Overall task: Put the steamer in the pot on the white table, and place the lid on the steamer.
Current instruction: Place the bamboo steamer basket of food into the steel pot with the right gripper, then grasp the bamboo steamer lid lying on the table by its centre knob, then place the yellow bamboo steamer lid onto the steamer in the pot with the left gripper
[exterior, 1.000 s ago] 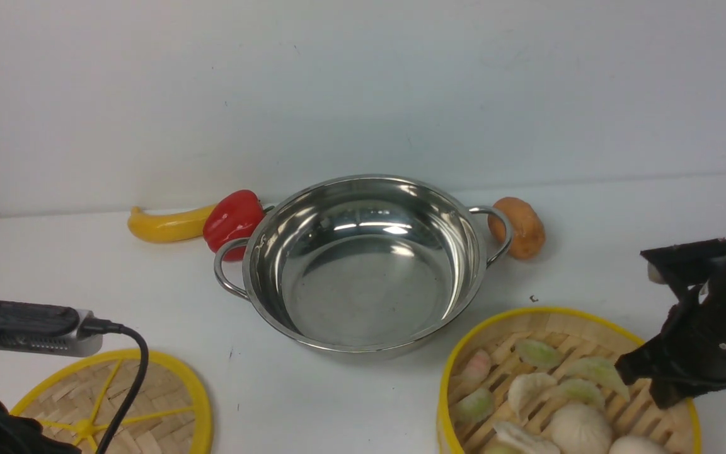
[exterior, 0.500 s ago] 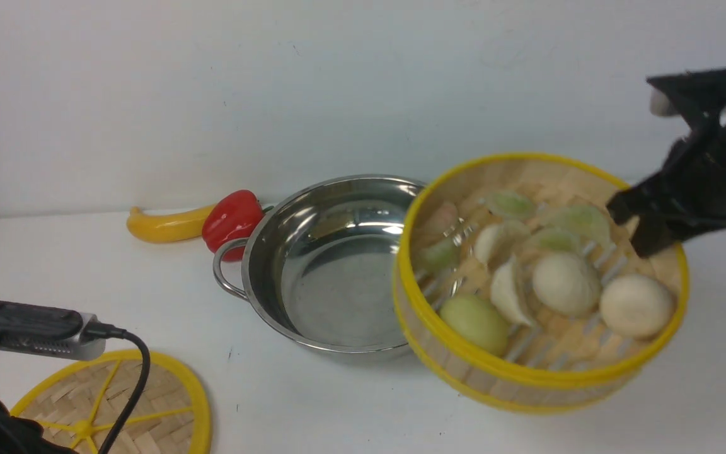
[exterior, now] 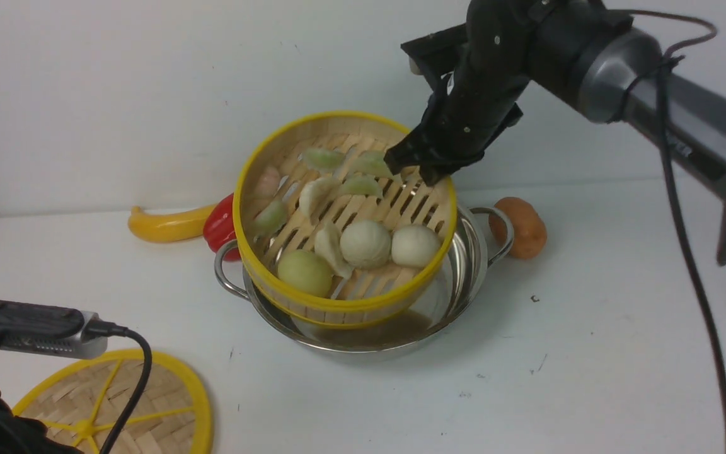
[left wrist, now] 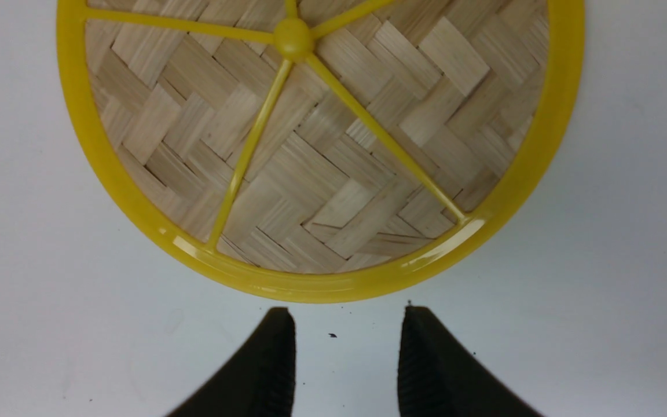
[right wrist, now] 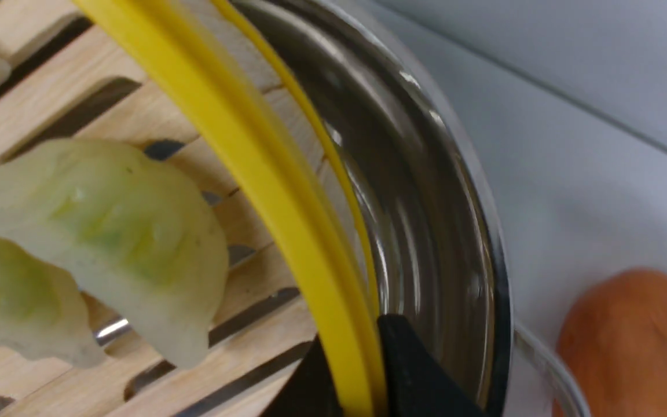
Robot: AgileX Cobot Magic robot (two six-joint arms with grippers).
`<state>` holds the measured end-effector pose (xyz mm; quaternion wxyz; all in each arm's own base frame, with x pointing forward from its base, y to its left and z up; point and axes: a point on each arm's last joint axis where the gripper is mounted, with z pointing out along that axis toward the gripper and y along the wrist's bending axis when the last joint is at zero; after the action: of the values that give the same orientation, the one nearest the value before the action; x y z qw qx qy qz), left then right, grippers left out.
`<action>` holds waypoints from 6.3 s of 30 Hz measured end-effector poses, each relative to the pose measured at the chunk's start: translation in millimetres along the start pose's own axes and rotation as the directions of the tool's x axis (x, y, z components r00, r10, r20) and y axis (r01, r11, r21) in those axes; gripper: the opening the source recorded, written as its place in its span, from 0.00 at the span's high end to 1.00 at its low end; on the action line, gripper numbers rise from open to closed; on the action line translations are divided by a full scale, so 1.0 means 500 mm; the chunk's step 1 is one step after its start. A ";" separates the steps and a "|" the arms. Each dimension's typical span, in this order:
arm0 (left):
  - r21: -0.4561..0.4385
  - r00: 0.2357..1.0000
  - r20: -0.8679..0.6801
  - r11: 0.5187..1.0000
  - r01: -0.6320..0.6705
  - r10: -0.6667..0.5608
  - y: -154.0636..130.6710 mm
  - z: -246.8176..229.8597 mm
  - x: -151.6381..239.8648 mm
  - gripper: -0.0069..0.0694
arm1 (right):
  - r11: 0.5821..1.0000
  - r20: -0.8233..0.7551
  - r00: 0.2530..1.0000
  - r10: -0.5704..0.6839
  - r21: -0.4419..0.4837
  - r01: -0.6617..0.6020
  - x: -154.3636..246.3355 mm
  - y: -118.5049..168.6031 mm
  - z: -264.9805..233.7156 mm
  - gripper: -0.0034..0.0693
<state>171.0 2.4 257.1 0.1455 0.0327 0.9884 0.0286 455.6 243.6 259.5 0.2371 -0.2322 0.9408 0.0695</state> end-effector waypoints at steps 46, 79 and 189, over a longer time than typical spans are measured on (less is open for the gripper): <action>-0.023 0.992 0.122 1.000 -0.017 0.020 0.004 0.048 -0.059 0.59 | 0.990 0.316 0.938 0.141 -0.023 -0.141 -0.036 -0.130 -0.298 0.23; -0.038 0.996 0.023 0.996 0.081 -0.080 0.044 0.179 -0.099 0.59 | 0.990 0.288 0.950 0.123 0.027 -0.137 0.215 -0.104 -0.555 0.26; 0.165 0.896 0.134 0.881 -0.442 0.424 -0.364 0.161 -0.533 0.76 | 0.988 0.283 0.954 0.102 0.084 -0.131 0.217 -0.113 -0.554 0.26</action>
<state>439.0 -194.8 244.1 0.1780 0.2681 0.9461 -0.0363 282.8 82.8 449.8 0.3737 -0.1520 0.9125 0.0671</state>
